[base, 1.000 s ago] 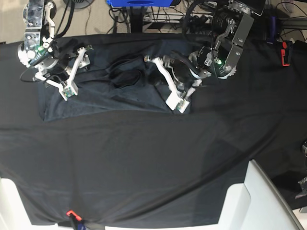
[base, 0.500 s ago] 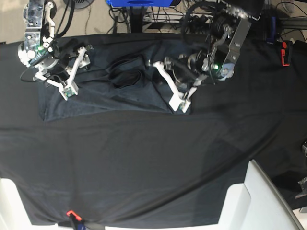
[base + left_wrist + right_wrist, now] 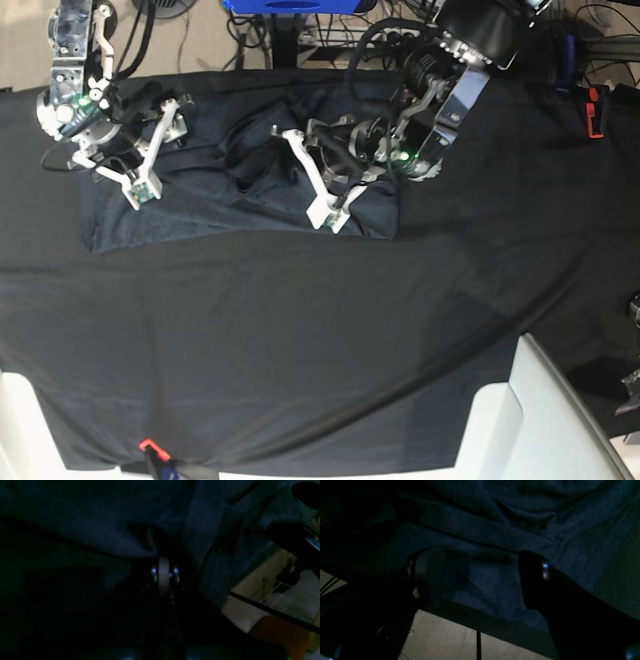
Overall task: Fold the T-shirt properly
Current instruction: 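Fold the grasped side with the left gripper toward the right gripper, then press the fold flat with the left gripper, then release and withdraw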
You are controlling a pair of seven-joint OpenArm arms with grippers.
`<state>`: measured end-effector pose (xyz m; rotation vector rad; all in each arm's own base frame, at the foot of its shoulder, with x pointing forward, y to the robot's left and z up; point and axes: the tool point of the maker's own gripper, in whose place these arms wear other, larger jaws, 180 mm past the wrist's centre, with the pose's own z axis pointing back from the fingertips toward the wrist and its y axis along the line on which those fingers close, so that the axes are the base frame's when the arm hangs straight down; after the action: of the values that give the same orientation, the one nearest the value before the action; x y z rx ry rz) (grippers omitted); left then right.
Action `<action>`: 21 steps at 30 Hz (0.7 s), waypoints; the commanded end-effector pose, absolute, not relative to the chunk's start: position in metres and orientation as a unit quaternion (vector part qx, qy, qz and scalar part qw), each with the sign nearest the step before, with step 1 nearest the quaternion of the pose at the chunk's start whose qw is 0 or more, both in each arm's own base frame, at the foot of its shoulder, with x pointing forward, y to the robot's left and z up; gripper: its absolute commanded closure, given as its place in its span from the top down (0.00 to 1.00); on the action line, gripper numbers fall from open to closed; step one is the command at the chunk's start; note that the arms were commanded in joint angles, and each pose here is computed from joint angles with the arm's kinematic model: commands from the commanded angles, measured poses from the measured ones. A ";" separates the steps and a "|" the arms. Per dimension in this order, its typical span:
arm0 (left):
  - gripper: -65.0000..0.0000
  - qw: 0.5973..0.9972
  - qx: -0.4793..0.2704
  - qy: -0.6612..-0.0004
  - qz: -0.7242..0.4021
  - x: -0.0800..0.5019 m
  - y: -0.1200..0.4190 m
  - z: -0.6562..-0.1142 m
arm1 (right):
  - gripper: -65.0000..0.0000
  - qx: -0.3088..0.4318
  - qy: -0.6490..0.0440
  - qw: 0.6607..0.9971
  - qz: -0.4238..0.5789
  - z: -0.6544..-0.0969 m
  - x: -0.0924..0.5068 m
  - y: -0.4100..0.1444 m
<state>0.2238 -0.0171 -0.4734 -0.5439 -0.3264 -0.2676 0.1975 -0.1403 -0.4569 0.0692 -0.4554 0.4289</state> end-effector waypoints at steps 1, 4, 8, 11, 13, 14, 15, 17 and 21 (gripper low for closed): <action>0.00 0.935 -0.279 -0.178 -0.130 0.237 -0.026 -0.463 | 0.65 0.033 -0.243 0.946 0.211 -0.449 0.206 -0.141; 0.00 0.933 -0.282 -0.180 -0.129 0.244 -0.033 -0.461 | 0.65 0.033 -0.243 0.946 0.211 -0.449 0.207 -0.141; 0.00 0.927 -0.291 -0.197 -0.132 0.259 -0.045 -0.449 | 0.65 0.033 -0.243 0.946 0.211 -0.449 0.207 -0.141; 0.00 0.927 -0.291 -0.197 -0.131 0.270 -0.050 -0.449 | 0.65 0.033 -0.243 0.946 0.211 -0.449 0.207 -0.141; 0.00 0.929 -0.290 -0.192 -0.128 0.276 -0.053 -0.452 | 0.65 0.033 -0.243 0.946 0.211 -0.449 0.207 -0.141; 0.00 0.930 -0.289 -0.189 -0.126 0.279 -0.055 -0.455 | 0.65 0.033 -0.243 0.946 0.211 -0.449 0.207 -0.141; 0.00 0.931 -0.288 -0.187 -0.124 0.283 -0.057 -0.456 | 0.65 0.033 -0.243 0.946 0.211 -0.449 0.207 -0.141; 0.00 0.929 -0.293 -0.192 -0.124 0.294 -0.066 -0.451 | 0.65 0.033 -0.243 0.946 0.211 -0.449 0.207 -0.141; 0.00 0.922 -0.302 -0.205 -0.128 0.318 -0.084 -0.435 | 0.65 0.033 -0.243 0.946 0.212 -0.449 0.207 -0.141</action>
<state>0.3049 -0.0752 -0.4502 -0.5900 -0.3770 -0.2614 0.1985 -0.1406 -0.4564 0.0681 -0.4575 0.4294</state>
